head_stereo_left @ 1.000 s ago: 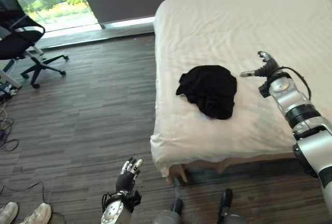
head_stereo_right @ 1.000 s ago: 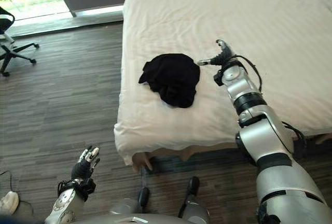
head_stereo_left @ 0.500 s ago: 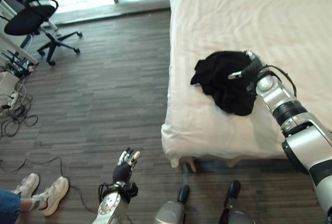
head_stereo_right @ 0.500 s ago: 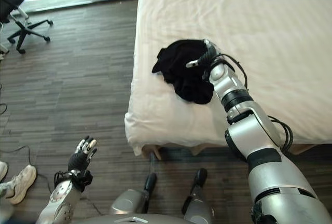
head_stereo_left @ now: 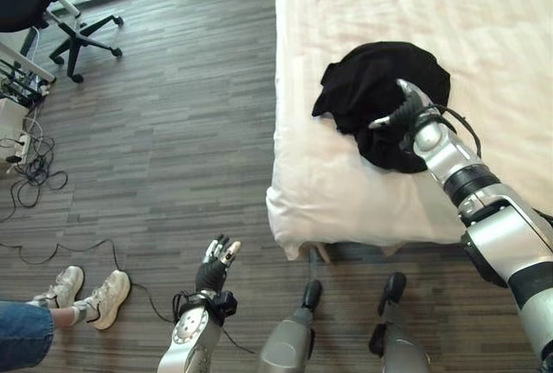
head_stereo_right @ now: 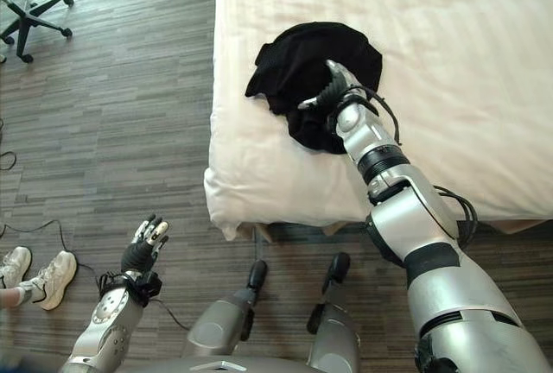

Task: Pick up bed clothes into laundry basket.

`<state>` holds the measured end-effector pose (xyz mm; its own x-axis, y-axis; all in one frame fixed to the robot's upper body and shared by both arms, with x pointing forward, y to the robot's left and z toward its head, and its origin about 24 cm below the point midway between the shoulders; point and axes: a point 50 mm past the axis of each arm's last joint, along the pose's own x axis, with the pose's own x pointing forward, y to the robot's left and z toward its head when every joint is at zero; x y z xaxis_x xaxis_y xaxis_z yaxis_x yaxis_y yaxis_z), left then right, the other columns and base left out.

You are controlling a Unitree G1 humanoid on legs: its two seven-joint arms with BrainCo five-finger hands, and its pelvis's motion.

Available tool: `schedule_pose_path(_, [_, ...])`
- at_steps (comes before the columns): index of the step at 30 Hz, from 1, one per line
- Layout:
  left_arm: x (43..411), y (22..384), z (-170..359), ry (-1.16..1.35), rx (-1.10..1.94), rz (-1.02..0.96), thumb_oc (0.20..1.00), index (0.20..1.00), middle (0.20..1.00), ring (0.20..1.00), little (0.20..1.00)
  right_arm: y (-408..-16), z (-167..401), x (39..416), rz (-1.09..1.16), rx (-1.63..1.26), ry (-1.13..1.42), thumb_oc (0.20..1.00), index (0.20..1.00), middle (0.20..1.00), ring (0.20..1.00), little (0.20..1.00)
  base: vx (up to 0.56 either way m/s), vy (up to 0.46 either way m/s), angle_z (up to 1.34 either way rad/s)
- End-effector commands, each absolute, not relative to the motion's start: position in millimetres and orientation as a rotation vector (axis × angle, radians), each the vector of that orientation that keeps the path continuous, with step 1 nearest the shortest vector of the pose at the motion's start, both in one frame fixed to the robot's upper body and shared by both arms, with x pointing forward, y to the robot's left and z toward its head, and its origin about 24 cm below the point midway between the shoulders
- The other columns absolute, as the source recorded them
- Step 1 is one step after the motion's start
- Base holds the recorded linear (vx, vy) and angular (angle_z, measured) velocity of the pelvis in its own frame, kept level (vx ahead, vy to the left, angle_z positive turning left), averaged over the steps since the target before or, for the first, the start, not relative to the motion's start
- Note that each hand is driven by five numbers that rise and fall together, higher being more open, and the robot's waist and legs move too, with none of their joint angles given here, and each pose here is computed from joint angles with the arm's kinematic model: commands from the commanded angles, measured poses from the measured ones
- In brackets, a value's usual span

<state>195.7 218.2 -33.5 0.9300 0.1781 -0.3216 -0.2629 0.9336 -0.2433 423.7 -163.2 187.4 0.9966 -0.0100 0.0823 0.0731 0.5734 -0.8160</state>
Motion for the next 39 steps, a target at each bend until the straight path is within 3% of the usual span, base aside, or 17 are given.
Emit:
schedule_pose_path(1, [208, 219, -6, 0.16, -0.312, 0.205, 1.0, 1.0, 1.0, 1.0, 1.0, -140, 238, 427, -0.04, -1.046, -0.252, 1.0, 1.0, 1.0, 1.0, 1.0, 0.0, 0.0, 0.0])
schedule_pose_path(10, [209, 211, -7, 0.163, -0.319, 0.179, 1.0, 1.0, 1.0, 1.0, 1.0, -172, 203, 429, -0.069, -1.218, -0.066, 1.0, 1.0, 1.0, 1.0, 1.0, -0.01, 0.006, -0.04])
schedule_pose_path(11, [209, 209, -7, 0.163, -0.322, 0.172, 1.0, 1.0, 1.0, 1.0, 1.0, -173, 200, 429, -0.064, -1.261, -0.05, 0.2, 0.2, 0.2, 0.2, 0.2, -0.02, 0.029, -0.1])
schedule_pose_path(18, [214, 202, -4, 0.145, -0.328, 0.145, 1.0, 1.0, 1.0, 1.0, 1.0, -174, 195, 428, -0.055, -1.388, -0.03, 0.2, 0.2, 0.2, 0.2, 0.2, -0.02, 0.029, -0.06])
schedule_pose_path(27, [219, 202, -5, 0.155, -0.312, 0.142, 1.0, 1.0, 1.0, 1.0, 1.0, -172, 214, 428, -0.084, -1.26, -0.106, 0.2, 0.2, 0.2, 0.2, 0.2, -0.02, 0.019, -0.04])
schedule_pose_path(30, [220, 204, -6, 0.156, -0.312, 0.155, 1.0, 1.0, 1.0, 1.0, 1.0, -170, 213, 426, -0.084, -1.096, -0.134, 0.2, 0.2, 0.2, 0.2, 0.2, 0.0, 0.018, -0.02])
schedule_pose_path(33, [218, 208, -11, 0.185, -0.317, 0.184, 1.0, 1.0, 1.0, 1.0, 1.0, -180, 197, 414, -0.085, -0.629, -0.168, 0.2, 0.2, 0.2, 0.2, 0.2, 0.01, 0.006, -0.02])
schedule_pose_path(36, [214, 205, -19, 0.23, -0.333, 0.187, 1.0, 1.0, 1.0, 1.0, 1.0, -184, 154, 396, -0.066, -0.252, -0.111, 0.2, 0.2, 0.2, 0.2, 0.2, 0.06, 0.018, -0.17])
schedule_pose_path(39, [210, 207, -25, 0.26, -0.329, 0.203, 1.0, 1.0, 1.0, 1.0, 1.0, -194, 121, 369, -0.043, -0.103, -0.087, 0.2, 0.2, 0.2, 0.2, 0.2, 0.09, 0.006, -0.21])
